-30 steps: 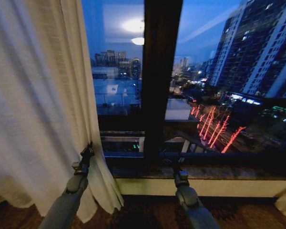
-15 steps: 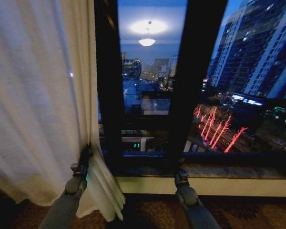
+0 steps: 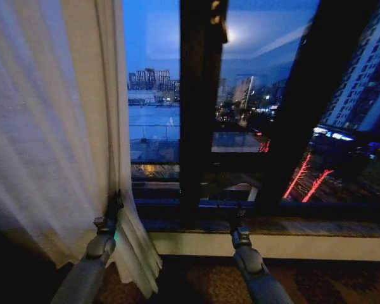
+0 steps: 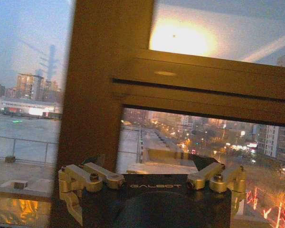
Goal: Open the curtains by pulling them apart, changing their state from closed to fully open.
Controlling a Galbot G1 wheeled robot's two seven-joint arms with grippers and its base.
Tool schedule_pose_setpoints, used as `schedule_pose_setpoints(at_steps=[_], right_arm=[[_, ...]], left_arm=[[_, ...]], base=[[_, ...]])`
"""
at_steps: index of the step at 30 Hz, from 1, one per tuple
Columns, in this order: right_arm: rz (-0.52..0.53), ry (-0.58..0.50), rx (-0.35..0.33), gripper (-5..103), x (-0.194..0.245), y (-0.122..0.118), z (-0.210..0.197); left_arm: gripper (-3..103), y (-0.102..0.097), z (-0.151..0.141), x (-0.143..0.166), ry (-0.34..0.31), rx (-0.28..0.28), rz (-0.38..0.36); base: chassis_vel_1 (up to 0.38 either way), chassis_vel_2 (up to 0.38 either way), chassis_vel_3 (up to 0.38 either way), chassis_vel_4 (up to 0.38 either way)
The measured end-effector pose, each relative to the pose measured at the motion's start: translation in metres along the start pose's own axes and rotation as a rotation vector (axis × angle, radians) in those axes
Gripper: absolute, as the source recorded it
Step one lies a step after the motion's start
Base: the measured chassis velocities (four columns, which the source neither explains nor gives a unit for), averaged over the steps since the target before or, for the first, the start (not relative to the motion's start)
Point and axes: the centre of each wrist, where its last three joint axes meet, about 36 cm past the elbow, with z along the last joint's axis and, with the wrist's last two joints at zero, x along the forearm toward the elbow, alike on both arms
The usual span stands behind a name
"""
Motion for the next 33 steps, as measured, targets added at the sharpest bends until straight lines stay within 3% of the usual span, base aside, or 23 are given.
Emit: schedule_pose_setpoints(at_steps=[15,33], right_arm=[[0.000,0.000,0.000,100,0.0000,0.0002,0.0000],[0.000,0.000,0.000,100,0.0000,-0.0001,0.0001]], left_arm=[[0,0.0008,0.0010,-0.0004,-0.004,-0.001,-0.002],[0,0.0043,-0.0013,-0.0003,-0.010,-0.010,-0.002]], base=[[0.299,0.316,-0.304,-0.308],[0.007,-0.006,-0.009,-0.003]])
